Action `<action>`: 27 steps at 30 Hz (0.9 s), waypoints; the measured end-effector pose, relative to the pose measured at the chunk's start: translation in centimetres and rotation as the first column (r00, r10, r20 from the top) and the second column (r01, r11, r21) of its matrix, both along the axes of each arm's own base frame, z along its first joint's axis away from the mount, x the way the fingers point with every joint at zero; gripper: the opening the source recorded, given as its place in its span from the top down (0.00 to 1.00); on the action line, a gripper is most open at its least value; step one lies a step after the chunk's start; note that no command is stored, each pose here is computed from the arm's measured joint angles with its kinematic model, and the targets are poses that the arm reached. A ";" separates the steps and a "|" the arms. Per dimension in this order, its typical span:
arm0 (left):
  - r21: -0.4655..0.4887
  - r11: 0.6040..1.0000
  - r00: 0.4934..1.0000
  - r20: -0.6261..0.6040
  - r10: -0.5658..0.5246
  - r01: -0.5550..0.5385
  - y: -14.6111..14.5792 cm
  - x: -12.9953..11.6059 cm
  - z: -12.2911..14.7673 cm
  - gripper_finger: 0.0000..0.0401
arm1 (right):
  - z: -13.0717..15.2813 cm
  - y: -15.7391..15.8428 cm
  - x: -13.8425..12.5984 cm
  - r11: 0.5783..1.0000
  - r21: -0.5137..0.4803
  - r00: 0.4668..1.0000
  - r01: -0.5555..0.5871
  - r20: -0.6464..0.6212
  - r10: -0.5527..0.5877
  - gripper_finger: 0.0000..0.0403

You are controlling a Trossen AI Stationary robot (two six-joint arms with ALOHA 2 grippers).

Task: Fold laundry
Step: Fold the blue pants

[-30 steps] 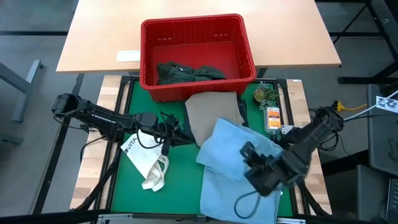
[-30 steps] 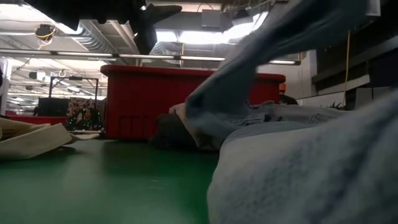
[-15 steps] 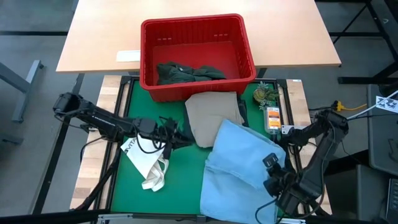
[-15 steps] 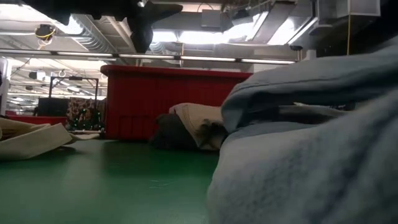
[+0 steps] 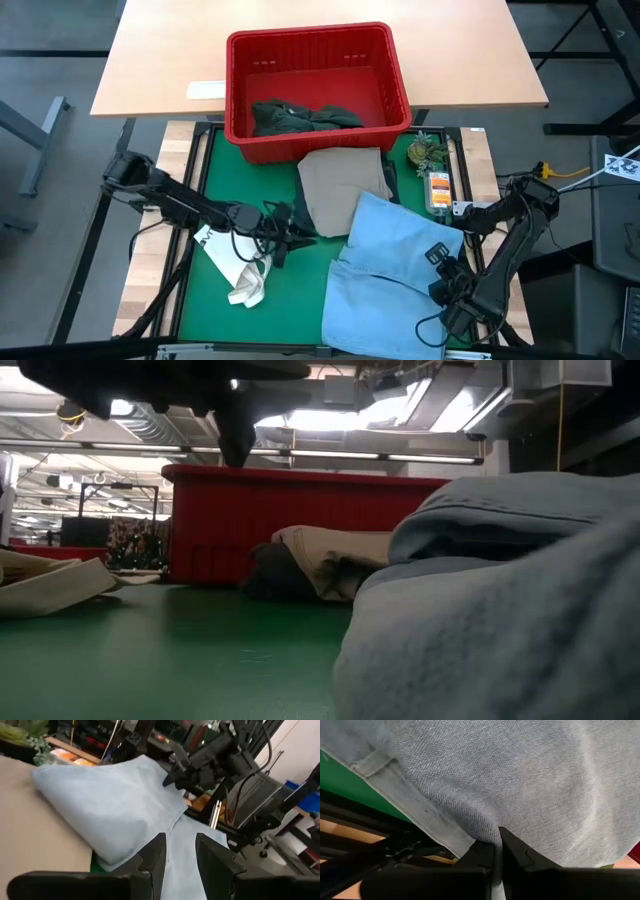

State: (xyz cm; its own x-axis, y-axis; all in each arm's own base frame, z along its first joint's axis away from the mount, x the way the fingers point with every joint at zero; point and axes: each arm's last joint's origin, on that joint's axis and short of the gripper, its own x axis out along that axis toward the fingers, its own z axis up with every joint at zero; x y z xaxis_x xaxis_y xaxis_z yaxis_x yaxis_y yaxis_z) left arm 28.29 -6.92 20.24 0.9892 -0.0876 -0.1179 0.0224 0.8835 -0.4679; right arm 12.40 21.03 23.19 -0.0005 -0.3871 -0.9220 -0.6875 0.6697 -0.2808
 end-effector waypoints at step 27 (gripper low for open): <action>0.360 0.931 0.976 0.177 -0.128 0.057 -2.4 8.6 4.2 0.75 | 0.2 -0.5 -0.5 0.998 -0.045 0.997 0.046 -0.064 -0.049 0.67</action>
